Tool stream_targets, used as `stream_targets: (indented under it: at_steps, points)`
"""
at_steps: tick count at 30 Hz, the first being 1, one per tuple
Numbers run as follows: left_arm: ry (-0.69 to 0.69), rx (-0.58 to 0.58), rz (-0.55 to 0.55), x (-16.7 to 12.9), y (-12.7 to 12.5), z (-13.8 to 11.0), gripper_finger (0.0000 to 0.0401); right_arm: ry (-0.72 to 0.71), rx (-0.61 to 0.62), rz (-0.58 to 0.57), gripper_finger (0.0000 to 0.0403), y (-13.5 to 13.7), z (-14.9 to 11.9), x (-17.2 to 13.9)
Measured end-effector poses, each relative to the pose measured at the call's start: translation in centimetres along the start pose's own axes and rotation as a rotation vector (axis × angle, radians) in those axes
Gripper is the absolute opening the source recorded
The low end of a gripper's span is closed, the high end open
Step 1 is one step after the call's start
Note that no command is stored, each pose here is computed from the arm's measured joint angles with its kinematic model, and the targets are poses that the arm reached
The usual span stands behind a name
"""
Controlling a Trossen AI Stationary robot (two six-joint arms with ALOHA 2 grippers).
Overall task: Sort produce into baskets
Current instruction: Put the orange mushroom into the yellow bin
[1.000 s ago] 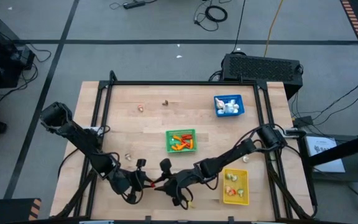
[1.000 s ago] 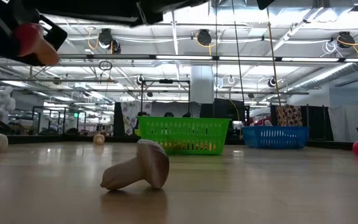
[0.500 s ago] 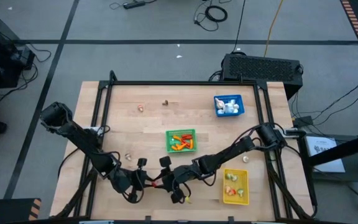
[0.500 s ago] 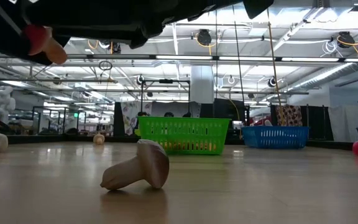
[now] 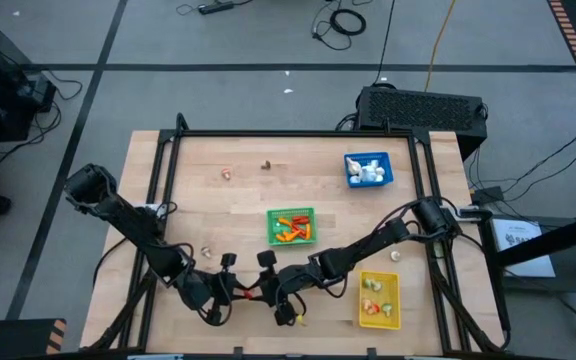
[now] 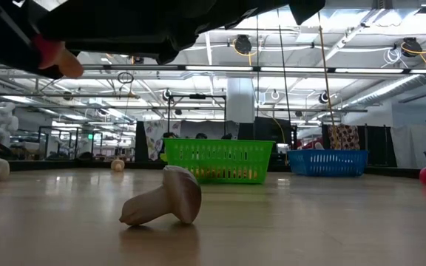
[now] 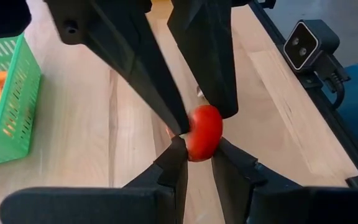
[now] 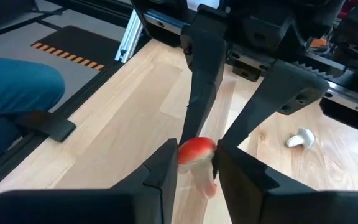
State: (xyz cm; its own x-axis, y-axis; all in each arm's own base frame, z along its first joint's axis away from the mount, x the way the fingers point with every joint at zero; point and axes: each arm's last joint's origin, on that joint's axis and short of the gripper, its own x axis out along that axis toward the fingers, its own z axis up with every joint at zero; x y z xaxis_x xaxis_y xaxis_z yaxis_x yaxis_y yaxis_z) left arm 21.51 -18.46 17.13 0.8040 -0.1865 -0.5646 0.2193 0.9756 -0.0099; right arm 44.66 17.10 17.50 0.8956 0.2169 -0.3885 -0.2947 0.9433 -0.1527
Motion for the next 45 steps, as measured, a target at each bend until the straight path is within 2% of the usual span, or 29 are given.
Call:
stream_targets:
  at_steps: [6, 9, 15, 20, 24, 27, 31, 36, 42, 45]
  points:
    - [-0.011, 0.026, 0.015, 0.0, 0.0, 0.1, 0.0073, 0.005, -0.002, -0.005, 0.0040, 0.0, 0.0, 0.0]
    - [-0.018, 0.041, 0.014, 0.0, 0.0, 0.1, 0.0087, 0.005, -0.002, -0.005, 0.0010, 0.0, 0.0, 0.0]
    - [-0.022, 0.050, 0.037, 0.0, 0.1, 0.1, 0.0164, 0.027, -0.005, -0.009, 0.0004, -0.1, 0.0, -0.2]
    - [0.010, 0.064, 0.060, -1.0, 0.5, 0.2, 0.0223, 0.138, 0.037, -0.004, 0.0002, -0.7, 1.6, -2.8]
    - [-0.010, 0.058, 0.052, -2.4, 0.9, 1.0, 0.0241, 0.283, 0.138, 0.005, 0.0002, -1.1, 2.5, -5.7]
    - [0.004, 0.059, 0.058, -3.6, 1.4, 1.2, 0.0242, 0.411, 0.257, 0.063, 0.0002, -1.1, 3.1, -8.5]
    - [-0.047, 0.055, 0.094, -4.4, 1.8, 1.9, 0.0242, 0.616, 0.484, 0.094, 0.0001, -0.7, 3.6, -12.4]
    - [-0.148, 0.157, 0.102, -4.7, 1.6, 3.0, 0.0242, 0.899, 0.785, 0.101, 0.0001, 1.0, 3.6, -16.7]
    - [-0.220, 0.267, 0.143, -4.6, 2.3, 4.1, 0.0242, 1.074, 0.880, 0.007, 0.0002, 4.5, 3.1, -19.1]
    - [-0.261, 0.264, 0.181, -5.0, 3.4, 5.0, 0.0242, 1.139, 0.888, -0.034, 0.0003, 6.0, 2.7, -19.9]
